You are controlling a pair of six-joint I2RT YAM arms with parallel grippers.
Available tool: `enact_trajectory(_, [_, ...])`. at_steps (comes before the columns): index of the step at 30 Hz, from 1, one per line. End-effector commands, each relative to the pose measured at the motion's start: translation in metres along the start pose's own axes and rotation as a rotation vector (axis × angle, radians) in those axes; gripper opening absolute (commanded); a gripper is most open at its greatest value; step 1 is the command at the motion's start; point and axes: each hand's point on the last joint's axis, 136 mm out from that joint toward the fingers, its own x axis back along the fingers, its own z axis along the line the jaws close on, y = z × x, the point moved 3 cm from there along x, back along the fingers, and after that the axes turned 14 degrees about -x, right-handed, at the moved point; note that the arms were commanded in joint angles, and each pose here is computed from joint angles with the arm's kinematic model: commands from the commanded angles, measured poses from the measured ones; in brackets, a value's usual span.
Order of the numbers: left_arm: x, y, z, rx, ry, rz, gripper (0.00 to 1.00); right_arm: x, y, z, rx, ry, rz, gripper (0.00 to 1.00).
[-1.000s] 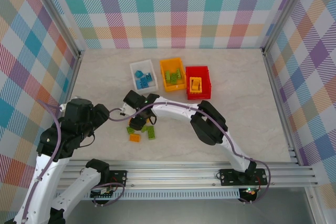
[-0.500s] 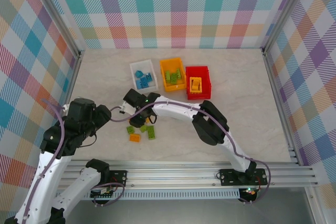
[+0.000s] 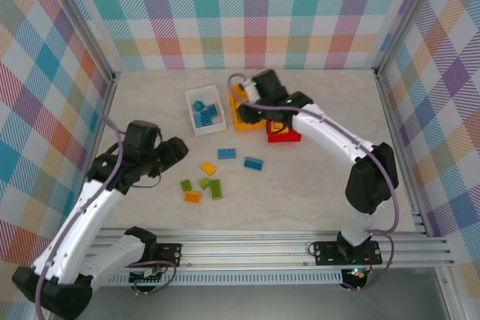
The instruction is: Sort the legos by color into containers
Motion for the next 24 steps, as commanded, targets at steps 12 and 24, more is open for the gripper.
enact_trajectory(12, [-0.07,-0.019,-0.131,-0.251,-0.183,0.057,0.71,-0.055,-0.004,-0.158,-0.337,-0.459,0.189,0.33])
enact_trajectory(24, [-0.076,-0.026,-0.136,-0.288,-0.154,0.069,0.71,-0.066,0.001,-0.164,-0.316,-0.513,0.198,0.54])
